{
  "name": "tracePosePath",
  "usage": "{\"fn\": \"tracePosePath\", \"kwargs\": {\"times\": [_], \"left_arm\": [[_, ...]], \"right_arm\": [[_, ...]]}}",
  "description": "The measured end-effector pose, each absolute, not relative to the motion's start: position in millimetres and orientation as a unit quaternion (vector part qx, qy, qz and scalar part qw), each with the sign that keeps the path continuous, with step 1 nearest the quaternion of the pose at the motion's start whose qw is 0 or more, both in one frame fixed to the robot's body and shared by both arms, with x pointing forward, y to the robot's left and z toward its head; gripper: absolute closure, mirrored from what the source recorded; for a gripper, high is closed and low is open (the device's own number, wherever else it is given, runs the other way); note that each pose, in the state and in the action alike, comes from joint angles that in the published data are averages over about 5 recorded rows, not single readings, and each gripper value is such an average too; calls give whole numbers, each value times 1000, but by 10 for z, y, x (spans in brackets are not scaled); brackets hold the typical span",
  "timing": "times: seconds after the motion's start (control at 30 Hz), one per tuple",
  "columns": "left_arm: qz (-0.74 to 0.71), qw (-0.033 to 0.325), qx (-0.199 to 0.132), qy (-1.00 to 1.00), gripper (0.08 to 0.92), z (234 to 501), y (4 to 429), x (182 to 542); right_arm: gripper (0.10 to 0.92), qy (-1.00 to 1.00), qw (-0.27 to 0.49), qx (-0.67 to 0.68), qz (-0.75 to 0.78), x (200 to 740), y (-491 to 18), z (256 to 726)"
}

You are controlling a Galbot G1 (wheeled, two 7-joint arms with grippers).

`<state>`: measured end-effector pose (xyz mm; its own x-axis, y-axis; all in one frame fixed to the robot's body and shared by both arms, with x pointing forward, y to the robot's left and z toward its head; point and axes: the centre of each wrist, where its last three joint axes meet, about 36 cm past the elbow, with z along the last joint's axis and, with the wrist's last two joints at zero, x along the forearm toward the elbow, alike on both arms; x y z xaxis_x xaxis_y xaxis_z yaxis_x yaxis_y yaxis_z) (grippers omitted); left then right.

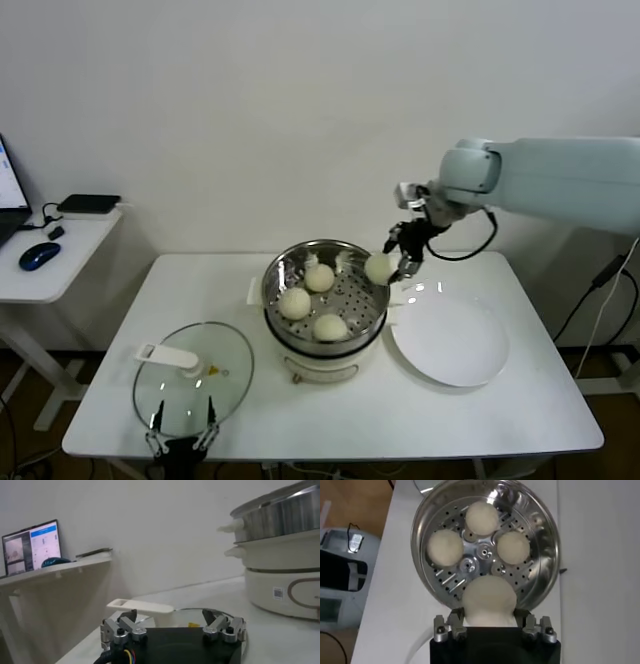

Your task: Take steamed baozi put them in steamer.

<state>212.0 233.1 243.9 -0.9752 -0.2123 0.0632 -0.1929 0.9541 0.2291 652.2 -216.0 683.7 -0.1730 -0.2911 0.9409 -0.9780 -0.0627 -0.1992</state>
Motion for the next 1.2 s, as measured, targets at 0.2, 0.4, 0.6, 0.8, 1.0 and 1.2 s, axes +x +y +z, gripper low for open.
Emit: {"fn": "tracePosePath", "kwargs": {"times": [0.2,0.4,0.6,0.8,1.0,1.2], "left_arm": [[-111,44,109,-987,177,2435,2372,2127],[-111,46,111,-986,177,2420,2386,2124],[-111,44,113,-986,177,2419,2391,2128],[-111,43,114,-986,177,2423,2396,2131],[-112,42,116,-986,177,2443,2411,2121],[-112,42,117,-986,177,2470,2414,2113]], "right_arm": [[361,-584,351,540,494,6587,-1919,6520],[361,-572,355,546,498,6635,-1708,6162],[361,-563,358,549,503,6665,-1571,5893],[294,-566,353,547,506,6677,-1489,5815],[206,-574,349,551,495,6685,-1497,5947],[200,-581,347,555,484,6682,-1668,6341]]}}
